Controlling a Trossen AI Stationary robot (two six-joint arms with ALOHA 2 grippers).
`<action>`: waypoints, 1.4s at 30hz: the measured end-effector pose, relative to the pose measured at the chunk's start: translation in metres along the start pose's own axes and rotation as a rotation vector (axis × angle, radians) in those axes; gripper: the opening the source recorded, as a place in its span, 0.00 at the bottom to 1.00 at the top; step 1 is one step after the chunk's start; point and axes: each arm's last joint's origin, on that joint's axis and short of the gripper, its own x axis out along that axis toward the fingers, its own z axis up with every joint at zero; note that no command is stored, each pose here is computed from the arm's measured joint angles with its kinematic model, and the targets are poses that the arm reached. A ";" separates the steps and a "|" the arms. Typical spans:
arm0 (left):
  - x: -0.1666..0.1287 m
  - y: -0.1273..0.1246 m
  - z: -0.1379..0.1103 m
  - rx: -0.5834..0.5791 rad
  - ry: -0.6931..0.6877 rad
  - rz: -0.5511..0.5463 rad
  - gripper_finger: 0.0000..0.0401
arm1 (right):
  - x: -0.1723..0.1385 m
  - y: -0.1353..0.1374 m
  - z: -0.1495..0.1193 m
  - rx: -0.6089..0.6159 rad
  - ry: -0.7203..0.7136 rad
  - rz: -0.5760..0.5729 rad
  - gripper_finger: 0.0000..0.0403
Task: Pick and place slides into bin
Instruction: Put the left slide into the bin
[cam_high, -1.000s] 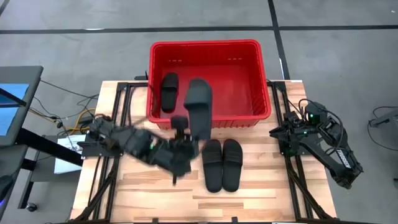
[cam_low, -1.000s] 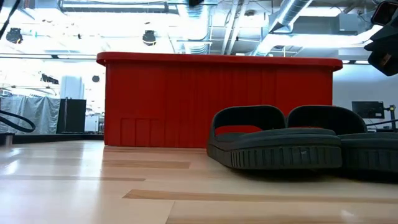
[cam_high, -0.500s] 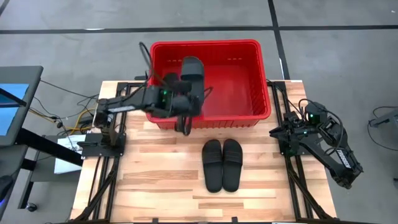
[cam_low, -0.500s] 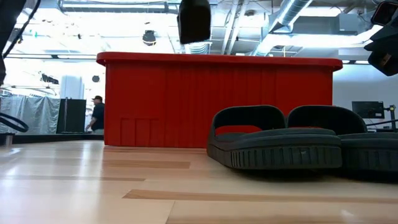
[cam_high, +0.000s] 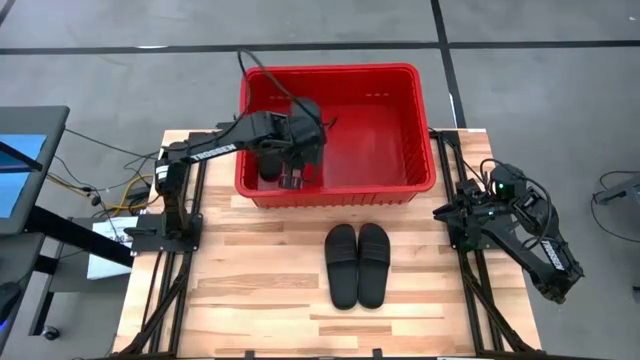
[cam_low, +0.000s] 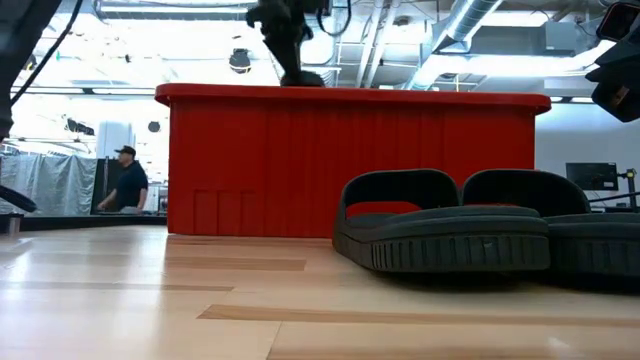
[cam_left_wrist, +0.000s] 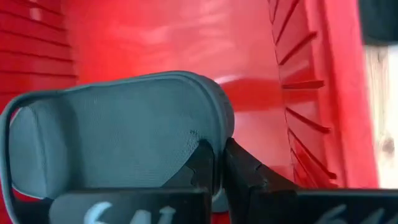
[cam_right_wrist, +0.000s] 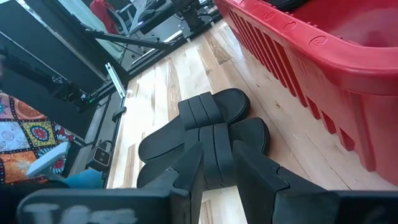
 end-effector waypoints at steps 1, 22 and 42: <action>0.006 0.002 -0.001 0.004 -0.003 -0.013 0.00 | 0.000 0.000 0.000 0.000 0.000 0.000 0.19; 0.099 0.020 -0.036 0.009 -0.016 -0.156 0.00 | 0.000 0.000 0.000 0.000 0.000 0.000 0.19; 0.105 0.027 -0.037 -0.027 -0.052 -0.118 0.00 | 0.000 0.000 0.000 -0.001 0.000 0.000 0.19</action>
